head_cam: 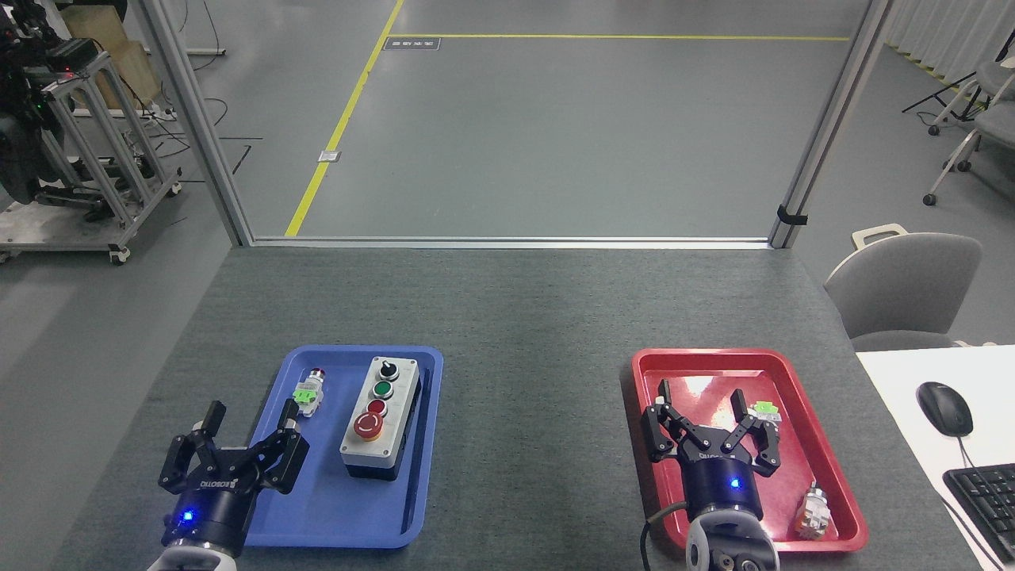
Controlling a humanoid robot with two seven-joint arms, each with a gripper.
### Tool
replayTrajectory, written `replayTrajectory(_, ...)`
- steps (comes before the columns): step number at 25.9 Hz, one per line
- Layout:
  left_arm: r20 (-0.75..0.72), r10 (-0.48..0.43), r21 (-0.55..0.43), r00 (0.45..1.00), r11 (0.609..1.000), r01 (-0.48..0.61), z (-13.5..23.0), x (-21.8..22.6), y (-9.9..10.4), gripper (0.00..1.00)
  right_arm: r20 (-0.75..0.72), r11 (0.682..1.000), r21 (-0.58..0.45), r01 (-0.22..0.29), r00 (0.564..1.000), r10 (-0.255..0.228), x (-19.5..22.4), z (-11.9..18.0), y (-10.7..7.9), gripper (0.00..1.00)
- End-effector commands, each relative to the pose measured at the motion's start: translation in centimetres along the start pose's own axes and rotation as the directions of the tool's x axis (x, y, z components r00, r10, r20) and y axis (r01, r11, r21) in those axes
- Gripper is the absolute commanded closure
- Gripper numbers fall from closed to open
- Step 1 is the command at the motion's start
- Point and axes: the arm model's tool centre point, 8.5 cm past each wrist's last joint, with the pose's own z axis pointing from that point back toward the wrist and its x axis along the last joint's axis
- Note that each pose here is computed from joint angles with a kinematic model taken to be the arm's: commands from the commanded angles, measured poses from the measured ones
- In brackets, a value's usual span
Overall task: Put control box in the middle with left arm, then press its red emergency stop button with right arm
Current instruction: 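Lower the left gripper around the grey control box in the blue tray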
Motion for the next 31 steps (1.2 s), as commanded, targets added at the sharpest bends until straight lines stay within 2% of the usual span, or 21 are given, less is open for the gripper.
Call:
replayTrajectory(1,-0.003,0.000,0.008,1.000,1.000,0.000,0.0,0.0,0.0,0.01,0.000,1.000,0.000,0.001,1.000,-0.001,0.0,0.0,0.0,0.00)
replayTrajectory(8,0.012,0.013,0.018,1.000,1.000,-0.013,-0.1,0.2,0.5,0.01,0.000,1.000,0.000,0.004,1.000,-0.004,0.1,0.0,0.0,0.00)
replayTrajectory(11,0.034,0.016,0.009,0.999,1.000,-0.017,0.5,0.7,0.1,0.01,0.002,1.000,0.000,0.002,1.000,-0.002,0.1,0.0,0.0,0.00)
replayTrajectory(15,0.168,0.002,-0.027,0.986,1.000,0.002,2.0,4.2,-1.2,0.01,0.001,1.000,-0.001,0.001,1.000,-0.001,0.1,0.0,0.0,0.00)
replayTrajectory(16,0.177,-0.034,-0.031,0.984,0.999,0.040,2.0,5.0,-1.5,0.01,0.002,1.000,-0.001,0.002,1.000,-0.002,0.1,0.0,0.0,0.00)
replayTrajectory(18,0.172,-0.163,-0.022,0.971,0.985,0.169,1.4,6.6,-2.1,0.01,0.002,1.000,-0.001,0.002,1.000,-0.002,0.1,0.0,0.0,0.00)
replayTrajectory(20,0.181,-0.226,-0.026,0.957,0.972,0.234,0.8,8.7,-3.2,0.01,0.001,1.000,0.002,0.002,1.000,-0.002,0.1,0.0,0.1,0.00)
replayTrajectory(26,0.168,-0.194,-0.144,0.967,0.965,0.219,1.2,9.8,-7.3,0.01,0.002,1.000,0.001,0.005,1.000,-0.005,0.2,0.0,0.1,0.00)
replayTrajectory(31,0.156,-0.204,-0.195,0.966,0.953,0.233,0.4,9.1,-8.8,0.01,0.002,1.000,0.003,0.008,1.000,-0.008,0.3,0.0,0.1,0.00)
